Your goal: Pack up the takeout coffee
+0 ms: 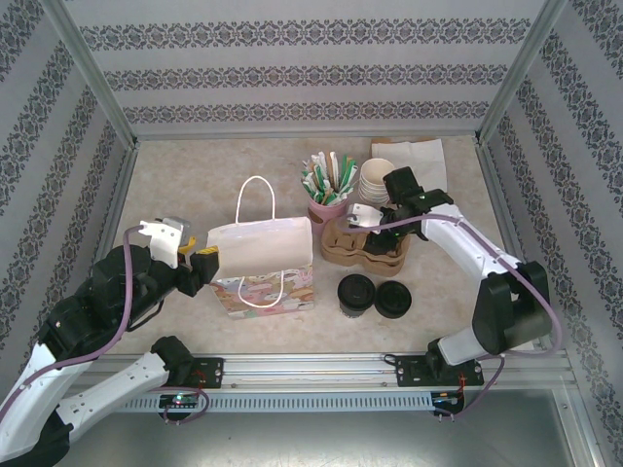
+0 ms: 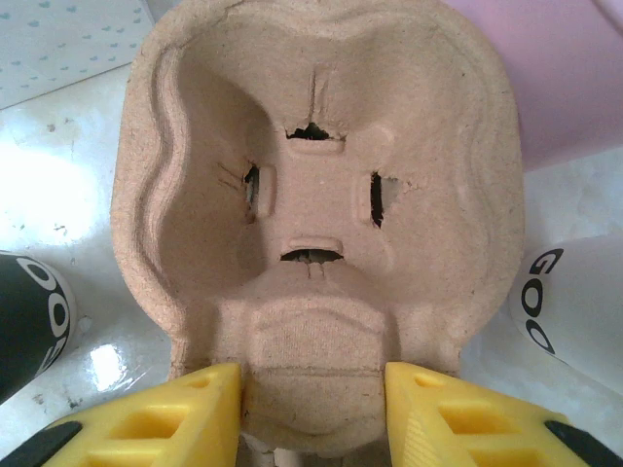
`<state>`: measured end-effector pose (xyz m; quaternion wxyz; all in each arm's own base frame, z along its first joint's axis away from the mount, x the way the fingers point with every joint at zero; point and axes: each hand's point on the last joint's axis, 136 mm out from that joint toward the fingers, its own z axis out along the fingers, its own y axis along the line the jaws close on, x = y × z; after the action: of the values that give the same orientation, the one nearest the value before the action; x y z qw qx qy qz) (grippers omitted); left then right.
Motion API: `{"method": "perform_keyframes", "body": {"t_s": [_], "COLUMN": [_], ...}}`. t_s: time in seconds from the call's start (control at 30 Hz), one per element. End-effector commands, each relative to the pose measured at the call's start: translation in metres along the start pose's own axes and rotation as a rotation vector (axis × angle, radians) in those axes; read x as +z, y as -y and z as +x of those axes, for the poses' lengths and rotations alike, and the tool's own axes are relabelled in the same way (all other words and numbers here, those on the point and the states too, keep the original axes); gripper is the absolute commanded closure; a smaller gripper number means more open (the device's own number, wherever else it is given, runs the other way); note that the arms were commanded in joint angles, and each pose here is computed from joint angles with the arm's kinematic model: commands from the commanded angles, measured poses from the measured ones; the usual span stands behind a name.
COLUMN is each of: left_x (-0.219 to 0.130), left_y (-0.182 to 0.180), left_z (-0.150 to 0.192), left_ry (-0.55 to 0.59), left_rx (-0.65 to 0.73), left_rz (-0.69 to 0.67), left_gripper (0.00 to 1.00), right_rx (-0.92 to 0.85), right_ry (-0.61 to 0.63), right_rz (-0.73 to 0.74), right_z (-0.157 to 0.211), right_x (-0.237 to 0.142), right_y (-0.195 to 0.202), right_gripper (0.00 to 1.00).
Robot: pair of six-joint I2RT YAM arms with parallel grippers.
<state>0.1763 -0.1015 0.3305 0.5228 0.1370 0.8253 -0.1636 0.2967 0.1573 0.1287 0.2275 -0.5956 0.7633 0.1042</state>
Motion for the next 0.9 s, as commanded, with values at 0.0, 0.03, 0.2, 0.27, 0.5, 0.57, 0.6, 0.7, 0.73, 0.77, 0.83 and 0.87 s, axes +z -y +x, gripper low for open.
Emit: {"method": "perform_keyframes", "body": {"t_s": [0.0,0.03,0.2,0.27,0.5,0.57,0.6,0.7,0.73,0.77,0.83,0.87], "left_x": [-0.008,-0.008,-0.012,-0.012,-0.017,-0.018,-0.019,-0.017,-0.016,-0.015,-0.014,-0.013], "left_y": [-0.001,-0.002,-0.003,-0.004,-0.014,-0.016,-0.018,-0.019,-0.019,-0.02,-0.023,-0.024], "left_z": [-0.016,-0.018,-0.026,-0.028,-0.04,-0.043,-0.045,-0.048,-0.049,-0.05,-0.052,-0.052], "left_ry": [0.05,0.057,0.076,0.079,0.117,0.121,0.122,0.111,0.103,0.097,0.091,0.088], "left_rx": [-0.017,-0.019,-0.017,-0.018,-0.046,-0.051,-0.053,-0.05,-0.047,-0.05,-0.06,-0.067], "left_rz": [-0.011,-0.014,-0.025,-0.031,-0.089,-0.106,-0.116,-0.136,-0.142,-0.15,-0.172,-0.181], "left_gripper": [0.43,0.43,0.43,0.43,0.43,0.42,0.42,0.41,0.41,0.41,0.4,0.39], "right_rx": [-0.028,-0.03,-0.039,-0.042,-0.027,-0.022,-0.025,-0.022,-0.02,-0.022,-0.023,-0.024], "right_ry": [-0.003,-0.005,-0.011,-0.007,0.01,0.02,0.03,0.068,0.081,0.091,0.114,0.126], "right_rz": [0.0,0.009,0.037,0.048,0.084,0.099,0.11,0.139,0.148,0.154,0.176,0.185], "right_z": [0.001,0.001,0.005,0.004,0.008,0.008,0.007,0.003,0.001,0.0,-0.004,-0.006], "right_x": [-0.006,-0.008,-0.015,-0.019,-0.03,-0.035,-0.037,-0.048,-0.051,-0.055,-0.064,-0.069], "right_y": [-0.01,-0.01,-0.014,-0.017,-0.025,-0.027,-0.029,-0.032,-0.033,-0.034,-0.035,-0.036], "right_gripper": [0.58,0.59,0.6,0.6,0.6,0.6,0.6,0.6,0.6,0.6,0.6,0.6]}}
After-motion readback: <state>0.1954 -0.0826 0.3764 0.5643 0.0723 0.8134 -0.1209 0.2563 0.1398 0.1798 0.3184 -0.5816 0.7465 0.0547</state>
